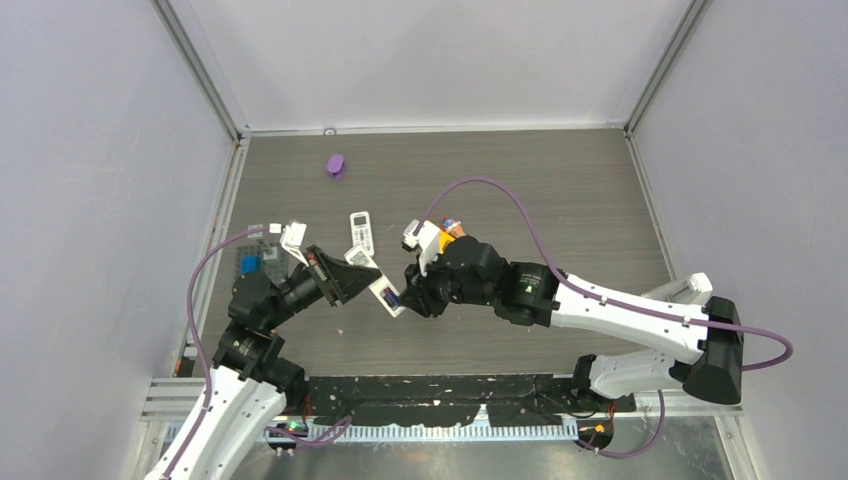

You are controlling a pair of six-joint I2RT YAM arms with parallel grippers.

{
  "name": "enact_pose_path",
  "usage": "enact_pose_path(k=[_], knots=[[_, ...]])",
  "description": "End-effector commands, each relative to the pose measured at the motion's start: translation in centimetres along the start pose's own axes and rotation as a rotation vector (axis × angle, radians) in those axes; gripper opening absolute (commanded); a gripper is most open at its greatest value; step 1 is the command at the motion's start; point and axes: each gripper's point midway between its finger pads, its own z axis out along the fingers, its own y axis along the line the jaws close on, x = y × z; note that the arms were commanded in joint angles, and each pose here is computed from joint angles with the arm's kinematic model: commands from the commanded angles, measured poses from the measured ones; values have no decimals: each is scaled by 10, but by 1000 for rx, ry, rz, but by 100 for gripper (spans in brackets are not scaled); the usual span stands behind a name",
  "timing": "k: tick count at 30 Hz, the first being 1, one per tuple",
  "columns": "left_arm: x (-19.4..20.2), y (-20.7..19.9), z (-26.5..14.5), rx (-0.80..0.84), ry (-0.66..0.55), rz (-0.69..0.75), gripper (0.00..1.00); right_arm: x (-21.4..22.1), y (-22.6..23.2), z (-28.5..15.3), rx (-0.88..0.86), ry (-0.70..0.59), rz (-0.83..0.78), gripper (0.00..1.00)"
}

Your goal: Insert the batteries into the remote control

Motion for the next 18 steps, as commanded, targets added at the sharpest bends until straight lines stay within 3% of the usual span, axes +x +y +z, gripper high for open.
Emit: enact_pose_path(k=[1, 11, 14, 18], knots=[[-15, -32, 0, 94, -21, -57, 0, -10, -20, 9, 148, -19, -25, 26], [-12, -24, 6, 87, -13, -112, 0, 3, -39, 20, 286, 26, 2, 29], [-7, -9, 7, 25, -9, -112, 0, -6, -38, 13, 282, -13, 29, 41], [-1, 18, 6, -87, -16, -96, 0, -25, -39, -11, 306, -78, 81, 50]])
